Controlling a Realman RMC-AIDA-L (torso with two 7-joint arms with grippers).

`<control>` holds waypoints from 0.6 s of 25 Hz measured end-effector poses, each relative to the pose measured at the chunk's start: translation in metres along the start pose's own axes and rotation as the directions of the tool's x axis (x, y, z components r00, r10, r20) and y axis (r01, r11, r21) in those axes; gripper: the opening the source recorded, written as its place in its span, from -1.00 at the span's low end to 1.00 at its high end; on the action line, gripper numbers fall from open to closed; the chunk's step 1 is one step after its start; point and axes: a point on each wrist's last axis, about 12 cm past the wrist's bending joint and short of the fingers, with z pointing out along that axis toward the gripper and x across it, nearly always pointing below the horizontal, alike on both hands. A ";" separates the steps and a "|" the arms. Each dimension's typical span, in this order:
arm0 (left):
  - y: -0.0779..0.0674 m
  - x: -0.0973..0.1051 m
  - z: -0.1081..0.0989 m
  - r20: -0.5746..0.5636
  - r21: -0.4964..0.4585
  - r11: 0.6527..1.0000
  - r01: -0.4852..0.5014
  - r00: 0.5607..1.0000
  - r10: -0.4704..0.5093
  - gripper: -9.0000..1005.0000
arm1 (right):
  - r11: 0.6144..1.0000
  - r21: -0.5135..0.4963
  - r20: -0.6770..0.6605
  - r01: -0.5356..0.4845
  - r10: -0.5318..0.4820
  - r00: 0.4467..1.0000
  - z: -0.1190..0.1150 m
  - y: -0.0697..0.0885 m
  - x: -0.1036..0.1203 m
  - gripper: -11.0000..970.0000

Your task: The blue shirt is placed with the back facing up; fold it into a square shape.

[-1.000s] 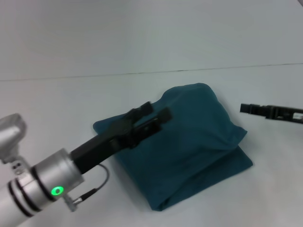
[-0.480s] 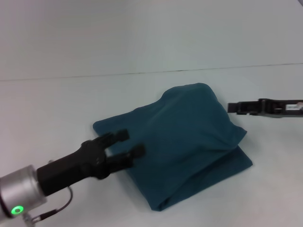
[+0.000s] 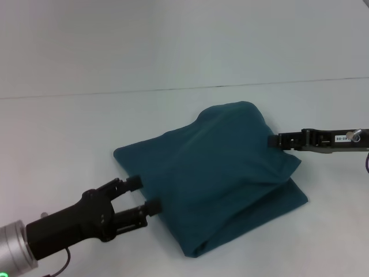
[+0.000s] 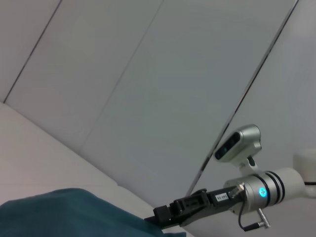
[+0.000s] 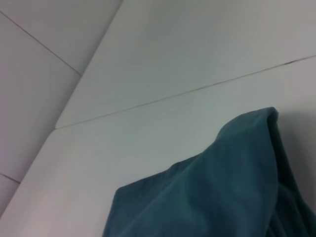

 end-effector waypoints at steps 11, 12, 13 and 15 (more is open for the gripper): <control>-0.001 0.002 0.000 -0.013 0.004 1.000 -0.003 1.000 0.003 0.87 | 1.000 0.016 -0.022 0.026 -0.025 0.999 0.018 0.006 -0.001 -0.17; -0.001 0.002 0.000 -0.013 0.004 1.000 -0.003 1.000 0.003 0.87 | 0.999 0.014 -0.011 0.029 -0.029 1.000 0.017 0.006 -0.001 -0.22; -0.001 0.002 0.000 -0.012 0.003 1.000 -0.003 1.000 0.003 0.87 | 0.999 0.013 0.003 0.031 -0.031 1.000 0.015 0.005 -0.002 -0.31; -0.001 0.002 0.000 -0.009 0.001 1.000 0.000 1.000 0.000 0.87 | 0.999 -0.001 0.038 0.041 -0.041 0.998 0.011 0.004 -0.001 -0.51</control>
